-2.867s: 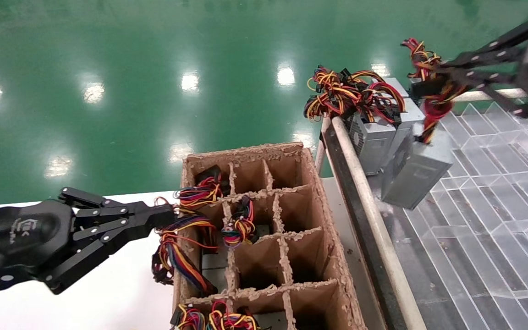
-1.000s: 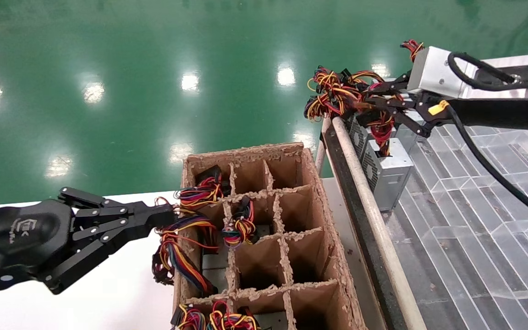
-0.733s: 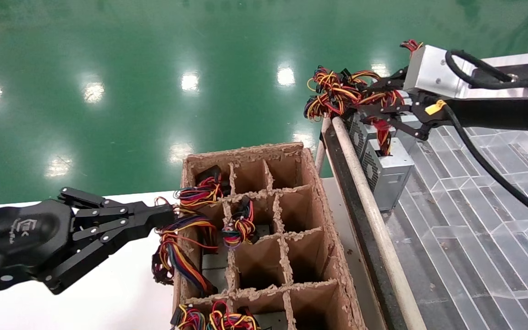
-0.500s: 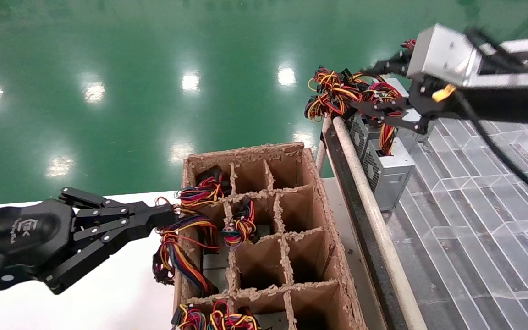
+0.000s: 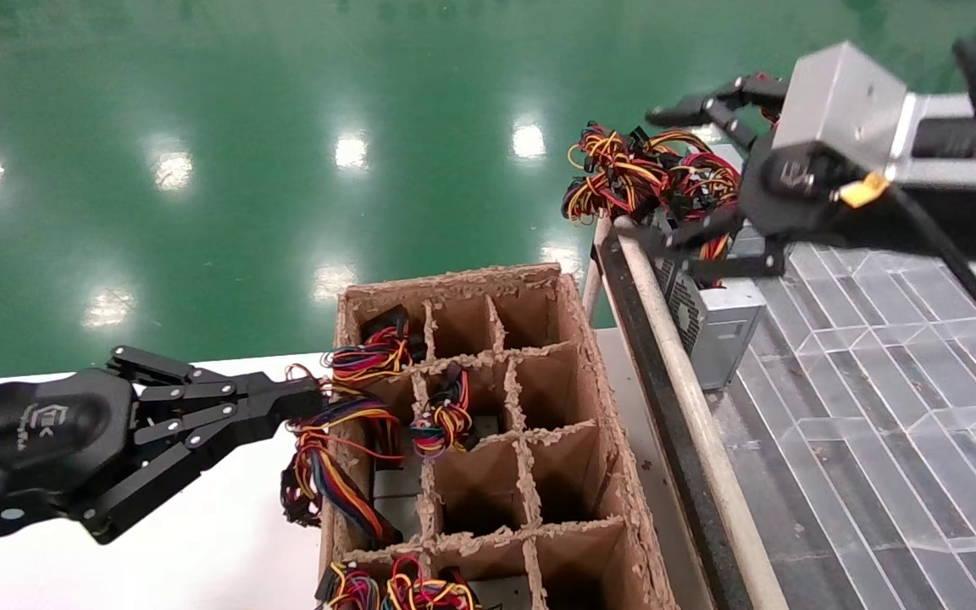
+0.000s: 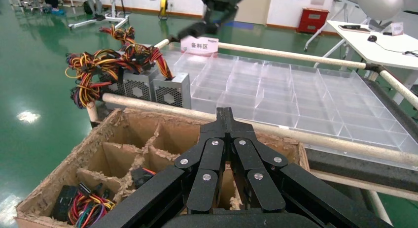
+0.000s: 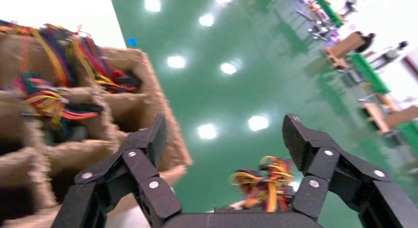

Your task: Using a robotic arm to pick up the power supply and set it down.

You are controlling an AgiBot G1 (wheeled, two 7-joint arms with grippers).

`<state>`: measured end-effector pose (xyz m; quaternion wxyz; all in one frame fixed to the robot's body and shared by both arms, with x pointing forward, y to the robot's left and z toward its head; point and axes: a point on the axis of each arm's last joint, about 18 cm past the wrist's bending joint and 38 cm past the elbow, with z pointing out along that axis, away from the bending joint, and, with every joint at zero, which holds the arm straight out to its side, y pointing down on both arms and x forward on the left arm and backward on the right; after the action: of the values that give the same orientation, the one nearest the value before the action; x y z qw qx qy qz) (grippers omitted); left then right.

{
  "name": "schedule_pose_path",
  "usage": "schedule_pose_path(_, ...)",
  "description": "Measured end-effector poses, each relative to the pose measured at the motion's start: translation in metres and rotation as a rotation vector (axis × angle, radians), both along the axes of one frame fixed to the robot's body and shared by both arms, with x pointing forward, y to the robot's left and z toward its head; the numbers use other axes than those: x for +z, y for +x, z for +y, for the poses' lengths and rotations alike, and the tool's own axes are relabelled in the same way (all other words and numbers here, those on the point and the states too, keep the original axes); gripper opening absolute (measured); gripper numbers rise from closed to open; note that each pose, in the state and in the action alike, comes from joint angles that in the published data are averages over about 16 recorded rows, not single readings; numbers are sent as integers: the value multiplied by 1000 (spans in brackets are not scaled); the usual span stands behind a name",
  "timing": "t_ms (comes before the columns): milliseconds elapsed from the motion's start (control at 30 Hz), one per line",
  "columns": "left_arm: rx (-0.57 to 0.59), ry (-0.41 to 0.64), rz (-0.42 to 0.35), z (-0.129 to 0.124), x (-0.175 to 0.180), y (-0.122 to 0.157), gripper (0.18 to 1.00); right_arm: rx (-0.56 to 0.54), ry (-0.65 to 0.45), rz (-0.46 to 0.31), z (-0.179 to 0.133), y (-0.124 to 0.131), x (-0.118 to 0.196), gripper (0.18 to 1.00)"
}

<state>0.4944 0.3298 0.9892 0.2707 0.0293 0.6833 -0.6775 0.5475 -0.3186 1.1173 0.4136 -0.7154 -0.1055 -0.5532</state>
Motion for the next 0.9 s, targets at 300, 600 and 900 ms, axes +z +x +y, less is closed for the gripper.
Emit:
schedule_pose_path(300,0,0,0,0,0,0,191,101,47,105,7,-7,-30,905)
schedule_pose_path(600,0,0,0,0,0,0,207,201,99,204,12,-18,-57,987)
schedule_pose_path(900,0,0,0,0,0,0,270,297,153,295,15,-31,-81,1000)
